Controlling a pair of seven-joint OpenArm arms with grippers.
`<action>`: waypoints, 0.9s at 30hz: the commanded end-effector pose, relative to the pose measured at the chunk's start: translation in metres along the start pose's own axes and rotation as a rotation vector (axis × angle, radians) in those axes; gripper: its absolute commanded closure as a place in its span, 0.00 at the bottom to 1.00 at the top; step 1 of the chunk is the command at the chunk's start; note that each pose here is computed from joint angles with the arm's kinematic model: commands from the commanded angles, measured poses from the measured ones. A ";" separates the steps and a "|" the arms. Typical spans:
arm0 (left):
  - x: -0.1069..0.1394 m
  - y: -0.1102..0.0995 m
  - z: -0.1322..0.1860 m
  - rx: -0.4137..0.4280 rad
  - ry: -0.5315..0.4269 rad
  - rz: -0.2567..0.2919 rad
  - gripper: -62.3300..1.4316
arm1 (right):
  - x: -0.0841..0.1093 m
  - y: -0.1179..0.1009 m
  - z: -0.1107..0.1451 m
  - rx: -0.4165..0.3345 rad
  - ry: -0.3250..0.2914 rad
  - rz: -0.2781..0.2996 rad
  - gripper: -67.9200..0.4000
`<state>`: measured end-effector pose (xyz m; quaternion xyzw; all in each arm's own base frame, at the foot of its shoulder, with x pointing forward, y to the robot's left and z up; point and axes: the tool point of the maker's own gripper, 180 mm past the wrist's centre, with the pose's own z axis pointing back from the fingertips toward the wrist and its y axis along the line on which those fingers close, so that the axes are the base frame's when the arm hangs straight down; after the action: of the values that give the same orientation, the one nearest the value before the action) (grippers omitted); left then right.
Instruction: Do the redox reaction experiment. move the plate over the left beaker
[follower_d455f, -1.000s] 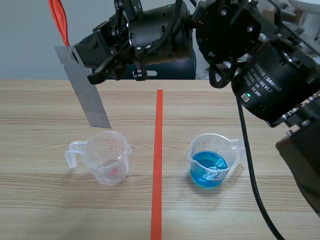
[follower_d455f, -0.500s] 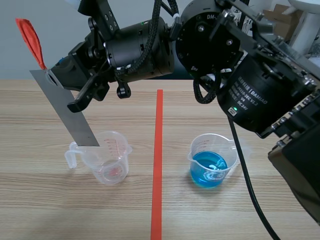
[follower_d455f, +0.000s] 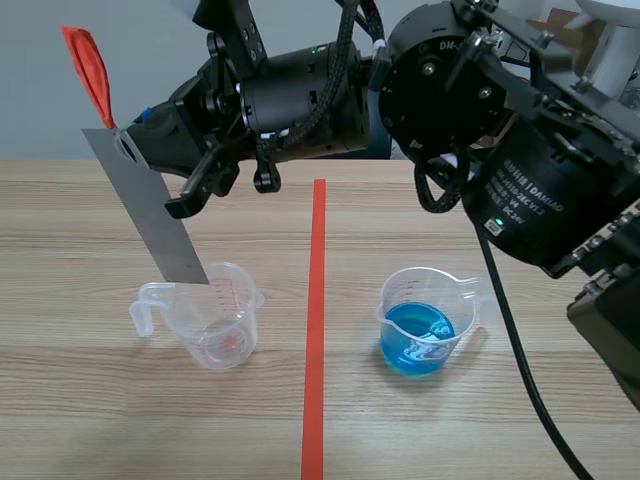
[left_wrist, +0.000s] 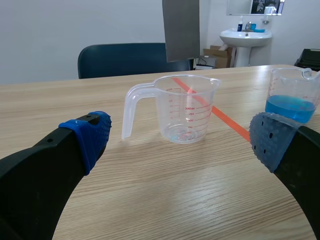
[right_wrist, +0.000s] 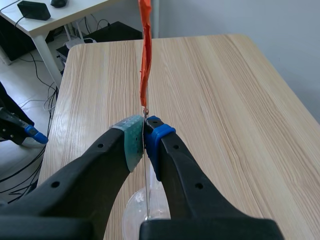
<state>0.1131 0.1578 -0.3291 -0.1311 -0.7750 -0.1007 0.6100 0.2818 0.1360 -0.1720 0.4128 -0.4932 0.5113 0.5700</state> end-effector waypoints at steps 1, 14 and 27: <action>0.010 0.003 -0.002 0.001 -0.044 -0.012 0.06 | 0.016 -0.002 0.002 -0.002 -0.043 0.024 0.99; 0.005 0.003 -0.003 0.001 -0.018 -0.013 0.06 | 0.015 -0.004 0.004 -0.008 -0.042 0.026 0.99; 0.005 0.003 -0.003 0.001 -0.018 -0.012 0.06 | 0.014 -0.004 0.004 -0.007 -0.039 0.026 0.99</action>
<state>0.1138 0.1576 -0.3317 -0.1304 -0.7705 -0.1017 0.6156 0.2832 0.1334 -0.1721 0.4112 -0.4965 0.5099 0.5696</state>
